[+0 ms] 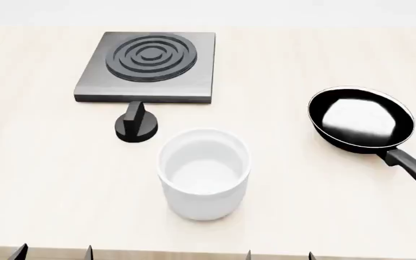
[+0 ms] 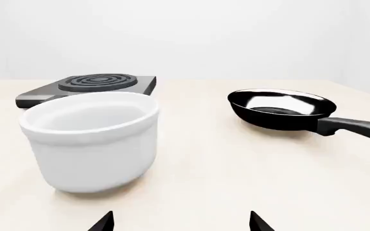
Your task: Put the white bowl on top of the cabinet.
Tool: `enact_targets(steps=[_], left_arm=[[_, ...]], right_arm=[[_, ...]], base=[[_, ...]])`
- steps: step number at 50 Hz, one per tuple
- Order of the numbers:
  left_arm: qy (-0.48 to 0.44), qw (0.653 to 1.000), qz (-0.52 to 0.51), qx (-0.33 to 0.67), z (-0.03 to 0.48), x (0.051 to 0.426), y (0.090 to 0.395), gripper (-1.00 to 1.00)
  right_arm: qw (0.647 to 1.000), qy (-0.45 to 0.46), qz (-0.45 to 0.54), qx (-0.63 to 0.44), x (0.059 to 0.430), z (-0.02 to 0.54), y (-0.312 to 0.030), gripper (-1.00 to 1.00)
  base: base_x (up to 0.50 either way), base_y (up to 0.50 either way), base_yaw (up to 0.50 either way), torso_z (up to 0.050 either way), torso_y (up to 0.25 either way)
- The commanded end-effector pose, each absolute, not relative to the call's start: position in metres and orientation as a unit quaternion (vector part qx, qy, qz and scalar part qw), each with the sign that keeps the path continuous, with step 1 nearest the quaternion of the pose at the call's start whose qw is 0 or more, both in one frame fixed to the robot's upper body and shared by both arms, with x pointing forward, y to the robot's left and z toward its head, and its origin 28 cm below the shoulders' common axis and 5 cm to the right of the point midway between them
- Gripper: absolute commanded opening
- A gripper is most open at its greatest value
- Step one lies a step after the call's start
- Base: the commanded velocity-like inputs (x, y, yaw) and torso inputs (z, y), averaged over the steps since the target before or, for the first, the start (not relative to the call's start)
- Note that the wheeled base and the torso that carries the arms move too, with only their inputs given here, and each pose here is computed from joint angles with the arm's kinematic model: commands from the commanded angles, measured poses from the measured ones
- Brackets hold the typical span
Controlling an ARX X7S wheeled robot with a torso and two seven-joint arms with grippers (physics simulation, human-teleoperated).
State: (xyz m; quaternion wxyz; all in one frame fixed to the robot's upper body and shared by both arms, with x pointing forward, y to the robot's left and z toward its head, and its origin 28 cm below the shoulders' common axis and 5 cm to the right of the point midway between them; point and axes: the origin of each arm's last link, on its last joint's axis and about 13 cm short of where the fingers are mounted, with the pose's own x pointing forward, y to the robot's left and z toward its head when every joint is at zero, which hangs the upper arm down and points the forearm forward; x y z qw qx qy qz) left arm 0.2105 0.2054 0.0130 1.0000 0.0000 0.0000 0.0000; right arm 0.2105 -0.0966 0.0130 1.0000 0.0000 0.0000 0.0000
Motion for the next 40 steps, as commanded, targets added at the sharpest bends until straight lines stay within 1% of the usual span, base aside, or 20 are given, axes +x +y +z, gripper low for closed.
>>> enact_targets(steps=[1,40], left_arm=[[0.0,1.0,0.0,0.0,0.0128,0.2106,0.2054,1.0],[0.003,1.0,0.01,-0.003,0.0122,0.2101,0.2062,1.0]], right_arm=[[1.0,0.002,0.0,-0.003,0.2108,0.0121,-0.0959,1.0],[1.0,0.004,0.0,-0.004,0.2125,0.0138,-0.0956,1.0]], base=[[0.0,0.0,0.0,0.0,0.0],[0.0,0.0,0.0,0.0,0.0]])
